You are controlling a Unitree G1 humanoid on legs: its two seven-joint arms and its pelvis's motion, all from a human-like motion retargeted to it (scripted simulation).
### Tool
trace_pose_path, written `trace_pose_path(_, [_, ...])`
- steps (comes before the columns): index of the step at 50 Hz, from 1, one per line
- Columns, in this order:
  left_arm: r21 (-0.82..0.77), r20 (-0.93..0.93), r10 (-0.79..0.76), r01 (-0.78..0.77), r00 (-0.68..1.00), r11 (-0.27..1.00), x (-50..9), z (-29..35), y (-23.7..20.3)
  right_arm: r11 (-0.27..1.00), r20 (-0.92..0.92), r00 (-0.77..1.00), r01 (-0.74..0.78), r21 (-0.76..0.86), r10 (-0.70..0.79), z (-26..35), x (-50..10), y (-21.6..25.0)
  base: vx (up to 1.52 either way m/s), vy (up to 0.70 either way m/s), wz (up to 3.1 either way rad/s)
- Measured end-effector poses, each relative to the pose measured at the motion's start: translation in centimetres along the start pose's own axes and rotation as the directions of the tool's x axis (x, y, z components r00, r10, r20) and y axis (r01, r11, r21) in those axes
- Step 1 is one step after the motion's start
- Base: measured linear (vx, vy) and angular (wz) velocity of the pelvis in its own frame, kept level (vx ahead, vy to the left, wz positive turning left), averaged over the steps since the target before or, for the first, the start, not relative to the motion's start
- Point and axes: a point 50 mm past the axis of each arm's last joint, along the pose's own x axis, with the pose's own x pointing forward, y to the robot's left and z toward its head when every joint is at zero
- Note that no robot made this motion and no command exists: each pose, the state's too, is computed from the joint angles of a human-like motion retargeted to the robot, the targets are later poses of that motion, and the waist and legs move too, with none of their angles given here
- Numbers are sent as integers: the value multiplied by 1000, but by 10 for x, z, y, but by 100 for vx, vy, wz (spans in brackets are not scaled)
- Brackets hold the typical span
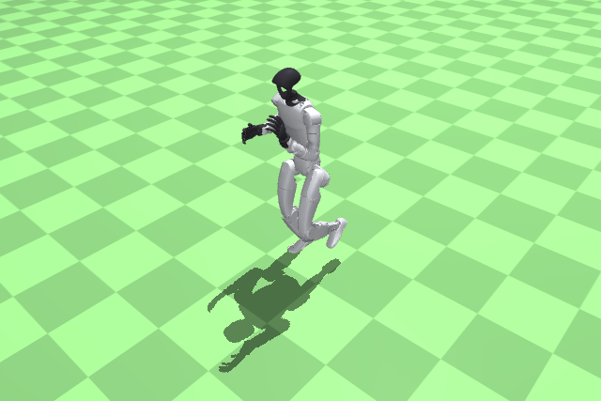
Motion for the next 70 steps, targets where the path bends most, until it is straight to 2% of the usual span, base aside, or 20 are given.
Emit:
trace_pose_path(3, [11,272,145,-153,951,988,41,39,13,999,-163,986,47,12,-45,-6,-31,-16,1,-5,141])
trace_pose_path(7, [-178,319,260,-212,911,961,40,58,15,992,-145,988,29,-120,-47,12,-35,-31,7,2,80])
trace_pose_path(11, [-377,124,118,-63,985,924,11,44,10,998,-35,999,36,-49,-38,16,-14,-18,-8,7,-72])
trace_pose_path(16, [-403,-184,-170,83,968,911,-46,4,10,990,318,946,-101,102,64,42,56,21,-27,7,-71])
trace_pose_path(20, [-340,-538,-332,161,775,927,-123,-39,6,984,775,629,-97,147,-53,137,100,43,-38,5,-14])
trace_pose_path(22, [-266,-686,-366,252,629,931,-163,-46,28,960,888,437,-159,231,-142,176,88,46,-26,-1,-63])
trace_pose_path(25, [-126,-813,-308,366,494,922,-198,-31,84,981,941,307,-87,174,-139,187,59,40,-2,-5,-87])
trace_pose_path(28, [-59,-878,-236,396,416,916,-207,-9,121,989,802,597,-104,105,-22,142,48,31,8,-9,-11])
trace_pose_path(32, [-92,-866,-204,256,456,962,-189,-7,117,998,118,993,-17,62,10,17,36,5,1,-15,69])
trace_pose_path(36, [-159,-657,-200,126,727,979,-138,-17,71,983,-369,917,104,-149,-152,-76,-31,-16,-2,-15,93])
trace_pose_path(40, [-154,-178,48,-76,983,985,-45,-1,30,942,-467,833,174,-289,-297,-93,-69,-40,-15,-12,79])
trace_pose_path(43, [-200,131,286,-257,949,945,14,28,15,944,-456,843,167,-283,-286,-101,-54,-46,-23,-9,-9])
trace_pose_path(47, [-310,85,242,-206,966,928,33,23,-11,957,-263,935,180,-228,-238,-89,17,-35,-10,-3,11])
trace_pose_path(51, [-264,-332,-158,70,930,962,-51,-48,-29,983,153,971,181,26,-182,-12,92,-8,7,3,11])
trace_pose_path(54, [-278,-633,-317,175,706,945,-143,-62,11,975,494,860,15,223,-127,70,109,16,15,6,-3])
trace_pose_path(57, [-225,-779,-324,243,537,944,-189,-42,72,957,734,668,-115,266,-123,134,93,19,16,9,28])
trace_pose_path(58, [-206,-799,-343,311,494,928,-194,-34,90,977,786,606,-62,204,-125,145,84,15,17,12,9])
trace_pose_path(60, [-216,-832,-376,387,407,896,-201,-17,117,987,844,521,-16,157,-126,158,62,11,18,14,-20])
trace_pose_path(64, [-261,-863,-362,304,351,916,-216,5,123,984,851,510,-41,172,-128,155,30,15,17,17,-50])
trace_pose_path(70, [-284,-704,-395,276,590,918,-196,-29,32,992,536,844,-65,107,-2,76,41,36,13,12,24])
